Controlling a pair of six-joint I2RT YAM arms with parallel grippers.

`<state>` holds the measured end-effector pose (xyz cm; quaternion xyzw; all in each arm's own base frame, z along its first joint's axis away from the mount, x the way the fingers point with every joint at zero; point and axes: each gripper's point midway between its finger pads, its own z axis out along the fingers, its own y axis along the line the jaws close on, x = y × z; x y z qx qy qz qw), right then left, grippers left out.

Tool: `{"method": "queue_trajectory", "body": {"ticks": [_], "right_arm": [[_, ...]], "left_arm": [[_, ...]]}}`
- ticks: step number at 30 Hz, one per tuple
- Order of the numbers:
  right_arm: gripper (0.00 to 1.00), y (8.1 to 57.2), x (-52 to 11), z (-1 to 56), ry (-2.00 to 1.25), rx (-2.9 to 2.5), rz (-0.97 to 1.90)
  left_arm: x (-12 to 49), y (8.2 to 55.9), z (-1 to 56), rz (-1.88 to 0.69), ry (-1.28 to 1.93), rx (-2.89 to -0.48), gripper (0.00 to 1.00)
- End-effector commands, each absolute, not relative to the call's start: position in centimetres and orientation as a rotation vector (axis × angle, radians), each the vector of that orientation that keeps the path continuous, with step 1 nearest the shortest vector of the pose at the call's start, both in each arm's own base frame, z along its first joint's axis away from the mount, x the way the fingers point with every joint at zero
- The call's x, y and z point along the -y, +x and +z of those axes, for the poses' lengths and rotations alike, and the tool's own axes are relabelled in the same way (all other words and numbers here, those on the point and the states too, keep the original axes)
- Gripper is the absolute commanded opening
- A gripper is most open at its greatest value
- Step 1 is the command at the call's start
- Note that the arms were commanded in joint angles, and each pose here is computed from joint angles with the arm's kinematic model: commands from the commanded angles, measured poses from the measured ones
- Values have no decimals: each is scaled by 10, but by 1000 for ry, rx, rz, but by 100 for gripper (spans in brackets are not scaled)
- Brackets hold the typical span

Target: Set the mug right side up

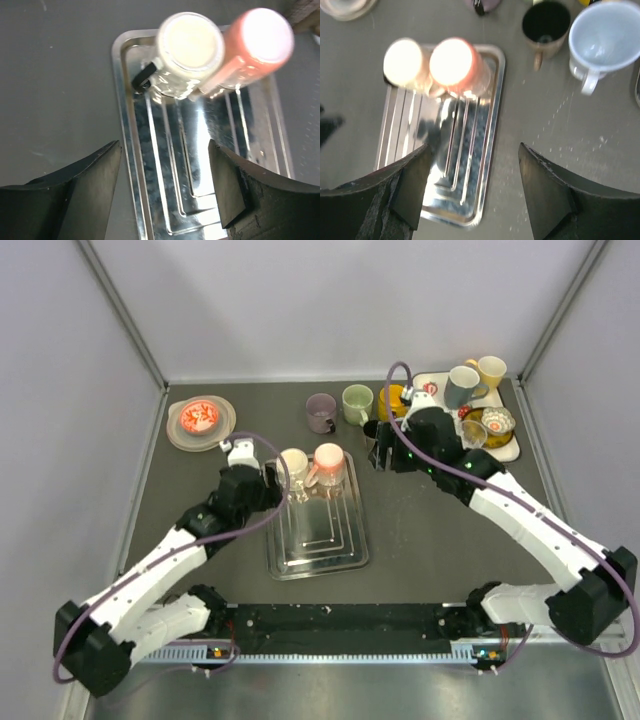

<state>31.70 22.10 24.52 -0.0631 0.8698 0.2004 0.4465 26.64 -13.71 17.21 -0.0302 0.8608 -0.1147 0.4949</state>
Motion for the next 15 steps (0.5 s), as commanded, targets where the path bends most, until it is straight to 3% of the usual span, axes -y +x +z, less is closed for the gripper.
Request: {"method": "queue_trajectory", "body": {"ticks": [1,7,15], "right_arm": [[70,286,-222,243,-175,-2131,577],[68,254,-216,223,-183,-2141,653],[68,230,-211,223,-205,-2119,733]], "left_arm": [[131,298,179,-270,-72,-2114,74],[150,331,159,-327,266,-2130,71],[126,355,136,-376,405,-2269,68]]}}
